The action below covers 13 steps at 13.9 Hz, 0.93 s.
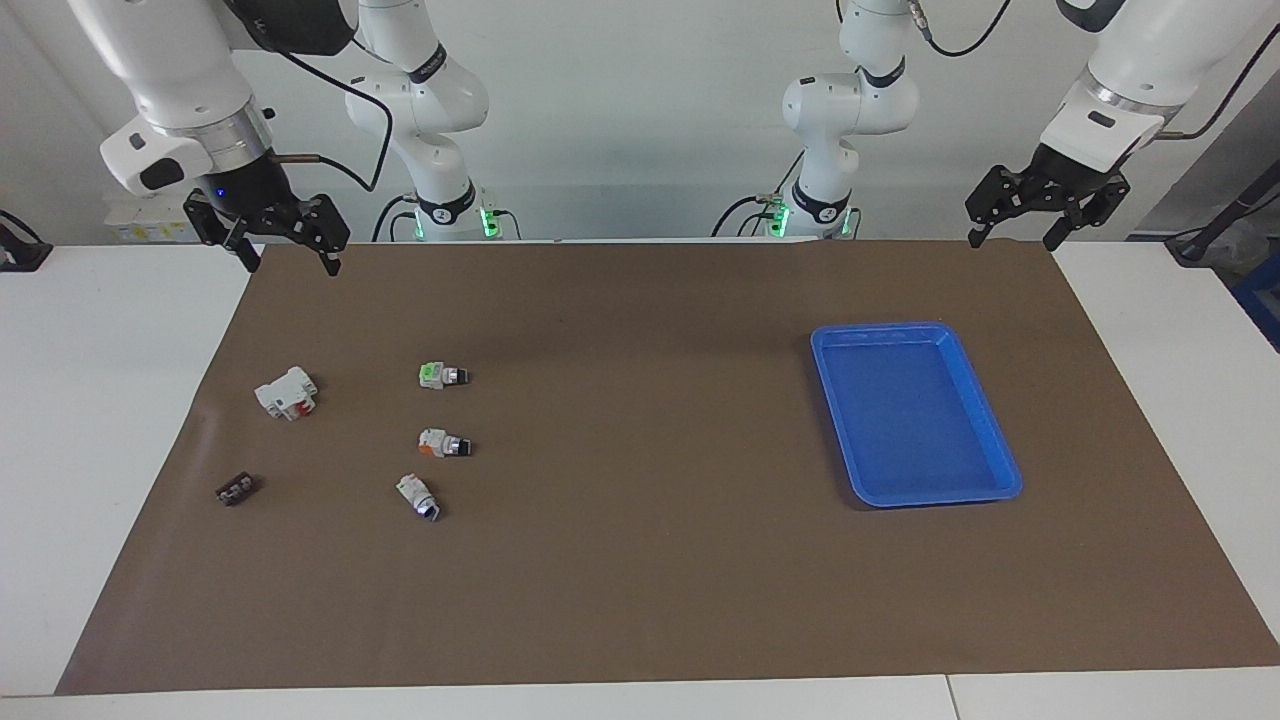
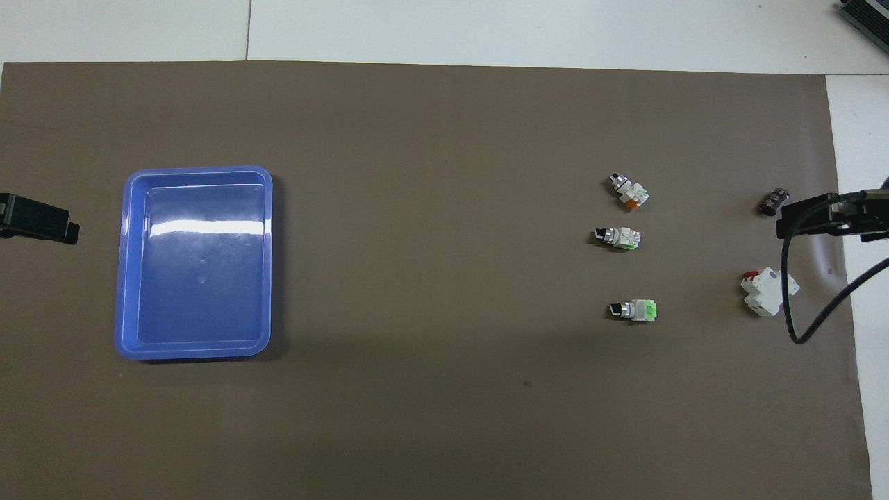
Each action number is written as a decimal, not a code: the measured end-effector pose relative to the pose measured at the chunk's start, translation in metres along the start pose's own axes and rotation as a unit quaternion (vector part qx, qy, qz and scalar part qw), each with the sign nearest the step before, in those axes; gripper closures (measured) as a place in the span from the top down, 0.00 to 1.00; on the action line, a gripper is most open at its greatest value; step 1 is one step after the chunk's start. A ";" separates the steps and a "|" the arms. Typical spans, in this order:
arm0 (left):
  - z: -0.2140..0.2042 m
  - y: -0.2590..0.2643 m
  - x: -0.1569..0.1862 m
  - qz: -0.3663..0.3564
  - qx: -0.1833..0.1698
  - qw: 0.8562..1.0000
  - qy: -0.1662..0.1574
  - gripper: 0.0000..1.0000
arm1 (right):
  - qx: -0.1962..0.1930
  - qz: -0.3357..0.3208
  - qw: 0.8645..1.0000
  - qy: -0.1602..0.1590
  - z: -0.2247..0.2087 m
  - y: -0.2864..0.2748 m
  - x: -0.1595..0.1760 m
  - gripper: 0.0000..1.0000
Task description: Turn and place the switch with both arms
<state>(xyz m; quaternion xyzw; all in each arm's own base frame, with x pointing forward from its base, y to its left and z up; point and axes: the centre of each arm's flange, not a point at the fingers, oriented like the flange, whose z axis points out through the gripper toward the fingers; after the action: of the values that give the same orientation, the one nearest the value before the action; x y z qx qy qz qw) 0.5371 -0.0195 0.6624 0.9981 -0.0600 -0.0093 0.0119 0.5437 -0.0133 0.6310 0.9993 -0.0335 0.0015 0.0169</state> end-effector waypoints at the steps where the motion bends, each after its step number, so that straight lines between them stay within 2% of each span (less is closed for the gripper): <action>1: 0.000 0.001 0.000 0.001 0.000 1.000 0.000 1.00 | 0.000 0.000 1.000 0.000 0.000 0.000 0.000 1.00; 13: 0.007 -0.006 -0.006 -0.007 -0.001 1.000 -0.013 1.00 | 0.001 0.000 1.000 -0.001 0.001 0.000 0.000 1.00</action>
<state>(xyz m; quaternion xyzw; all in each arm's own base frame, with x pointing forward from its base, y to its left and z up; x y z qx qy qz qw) 0.5322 -0.0127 0.6555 0.9983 -0.0533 -0.0225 0.0122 0.5435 -0.0128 0.6300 0.9993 -0.0333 0.0003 0.0158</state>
